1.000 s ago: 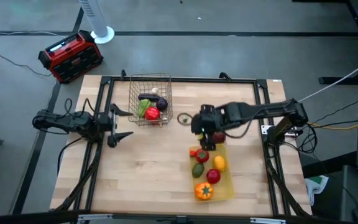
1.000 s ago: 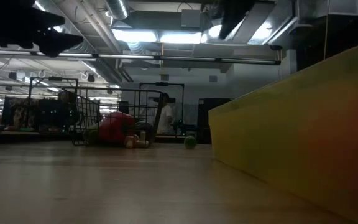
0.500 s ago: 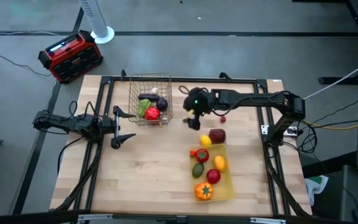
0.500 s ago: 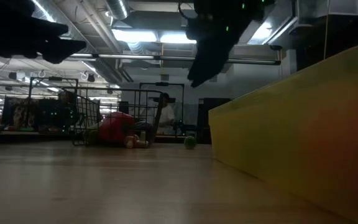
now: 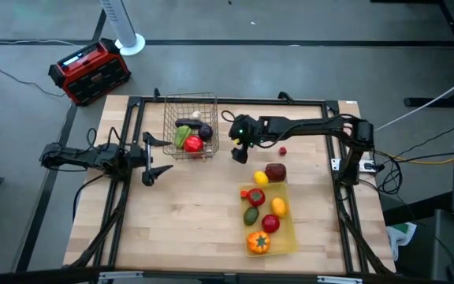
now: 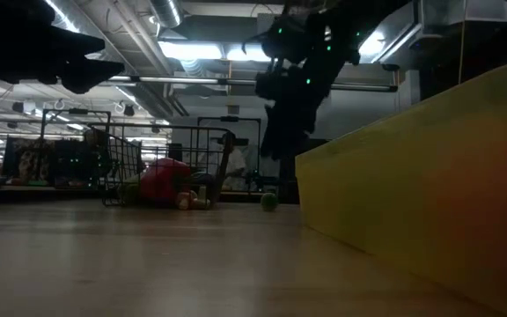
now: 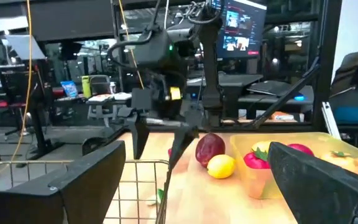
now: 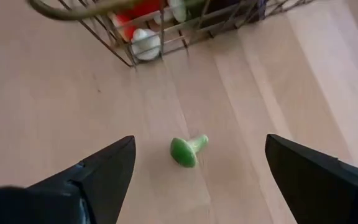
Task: Sort produce into baskets
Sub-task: Put the green mushroom into the brown wire basket, then put the apple into the yellow bin
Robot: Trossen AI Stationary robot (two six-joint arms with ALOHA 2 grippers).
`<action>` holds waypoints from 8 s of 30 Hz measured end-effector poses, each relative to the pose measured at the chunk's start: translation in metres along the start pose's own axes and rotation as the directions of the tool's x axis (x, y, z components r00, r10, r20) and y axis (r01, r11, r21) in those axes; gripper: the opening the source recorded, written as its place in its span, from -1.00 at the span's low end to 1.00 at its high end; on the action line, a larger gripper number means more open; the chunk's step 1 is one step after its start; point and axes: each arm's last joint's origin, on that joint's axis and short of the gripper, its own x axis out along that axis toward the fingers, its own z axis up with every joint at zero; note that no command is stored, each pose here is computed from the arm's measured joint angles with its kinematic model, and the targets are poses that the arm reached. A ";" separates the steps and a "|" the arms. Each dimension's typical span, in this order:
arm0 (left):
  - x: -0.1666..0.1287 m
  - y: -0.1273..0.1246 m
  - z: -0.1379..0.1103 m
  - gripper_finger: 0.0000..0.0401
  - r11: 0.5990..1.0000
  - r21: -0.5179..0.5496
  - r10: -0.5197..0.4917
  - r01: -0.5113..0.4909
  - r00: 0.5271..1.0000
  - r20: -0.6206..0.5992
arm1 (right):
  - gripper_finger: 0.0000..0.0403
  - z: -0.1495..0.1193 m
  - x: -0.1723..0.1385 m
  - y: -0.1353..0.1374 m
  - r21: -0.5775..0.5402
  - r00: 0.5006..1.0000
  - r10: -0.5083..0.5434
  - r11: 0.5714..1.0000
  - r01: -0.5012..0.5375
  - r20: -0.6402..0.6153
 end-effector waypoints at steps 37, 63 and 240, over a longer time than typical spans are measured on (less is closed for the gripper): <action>0.000 0.000 -0.005 0.96 1.000 0.005 -0.002 0.003 0.998 -0.055 | 0.42 -0.025 0.070 -0.001 -0.021 0.988 -0.067 0.998 0.064 -0.142; 0.000 0.000 -0.005 0.96 0.999 0.040 -0.002 0.004 0.998 -0.057 | -0.51 0.028 0.022 0.000 -0.085 0.971 -0.075 0.995 0.057 -0.227; 0.000 0.000 -0.005 0.96 1.000 -0.006 -0.002 0.002 0.998 -0.056 | 0.95 -0.049 -0.053 0.070 -0.125 0.727 -0.169 0.985 0.115 -0.665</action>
